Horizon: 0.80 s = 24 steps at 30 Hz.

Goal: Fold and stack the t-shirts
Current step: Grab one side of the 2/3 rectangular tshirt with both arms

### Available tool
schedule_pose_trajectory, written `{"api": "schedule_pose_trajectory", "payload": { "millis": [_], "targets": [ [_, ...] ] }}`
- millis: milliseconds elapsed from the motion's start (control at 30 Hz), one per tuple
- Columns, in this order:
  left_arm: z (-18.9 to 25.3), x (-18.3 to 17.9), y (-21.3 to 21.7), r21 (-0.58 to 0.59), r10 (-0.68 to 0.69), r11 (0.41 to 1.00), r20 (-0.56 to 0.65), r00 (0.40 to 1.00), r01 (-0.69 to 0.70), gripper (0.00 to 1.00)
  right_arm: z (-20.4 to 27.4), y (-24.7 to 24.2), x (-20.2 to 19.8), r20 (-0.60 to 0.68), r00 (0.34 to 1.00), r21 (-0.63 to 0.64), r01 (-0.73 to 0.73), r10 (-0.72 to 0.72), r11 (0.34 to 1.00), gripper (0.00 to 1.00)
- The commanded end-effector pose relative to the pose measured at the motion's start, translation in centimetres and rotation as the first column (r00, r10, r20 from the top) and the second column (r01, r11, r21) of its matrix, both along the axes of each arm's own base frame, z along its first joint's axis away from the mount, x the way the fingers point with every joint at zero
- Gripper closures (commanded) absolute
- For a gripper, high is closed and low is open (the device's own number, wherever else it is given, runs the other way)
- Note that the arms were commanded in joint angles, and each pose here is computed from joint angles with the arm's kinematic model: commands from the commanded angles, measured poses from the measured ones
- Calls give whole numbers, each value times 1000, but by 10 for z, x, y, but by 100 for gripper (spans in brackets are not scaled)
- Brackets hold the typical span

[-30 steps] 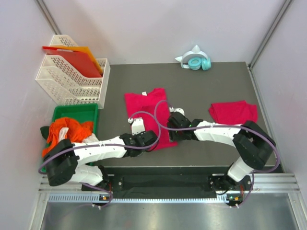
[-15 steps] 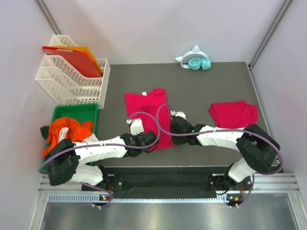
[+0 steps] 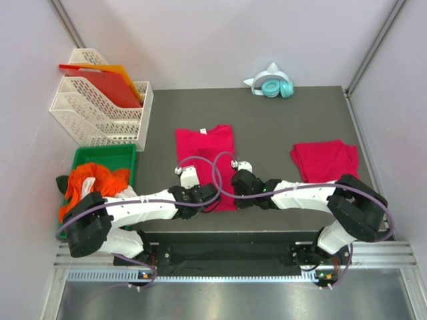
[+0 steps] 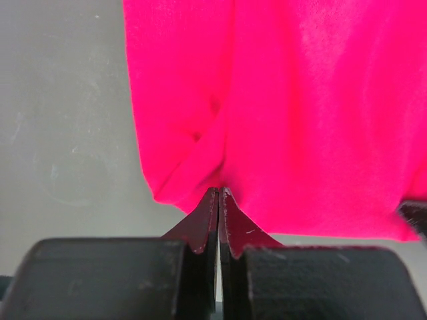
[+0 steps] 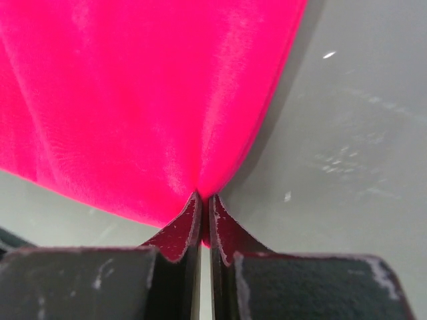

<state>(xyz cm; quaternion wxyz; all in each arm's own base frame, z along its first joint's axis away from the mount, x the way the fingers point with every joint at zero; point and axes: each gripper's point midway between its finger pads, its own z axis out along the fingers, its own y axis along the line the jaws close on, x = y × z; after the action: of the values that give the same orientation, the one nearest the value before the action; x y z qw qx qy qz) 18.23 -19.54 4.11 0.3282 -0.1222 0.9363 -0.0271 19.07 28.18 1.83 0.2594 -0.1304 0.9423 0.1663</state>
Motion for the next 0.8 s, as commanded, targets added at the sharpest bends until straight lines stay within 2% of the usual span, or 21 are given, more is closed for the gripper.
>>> {"api": "schedule_pose_trajectory", "payload": {
  "millis": [0,200,400,600,767],
  "targets": [
    [15,0,8,-36,61,998,38,997,-59,97,-24,-6,-44,-117,991,-47,-71,65,996,100],
    [23,-3,30,15,114,993,54,992,-115,88,-23,-6,-45,-115,992,-46,-64,58,997,100],
    [10,-14,45,99,151,984,0,989,-150,81,-18,-5,-41,-97,994,-46,-53,48,998,100],
    [-11,-22,46,102,158,983,-47,986,-152,80,-16,-6,-41,-94,994,-48,-51,47,998,100],
    [-13,-18,39,92,126,988,-36,991,-122,79,-17,-8,-42,-95,994,-48,-51,47,998,100]
  ]
}}
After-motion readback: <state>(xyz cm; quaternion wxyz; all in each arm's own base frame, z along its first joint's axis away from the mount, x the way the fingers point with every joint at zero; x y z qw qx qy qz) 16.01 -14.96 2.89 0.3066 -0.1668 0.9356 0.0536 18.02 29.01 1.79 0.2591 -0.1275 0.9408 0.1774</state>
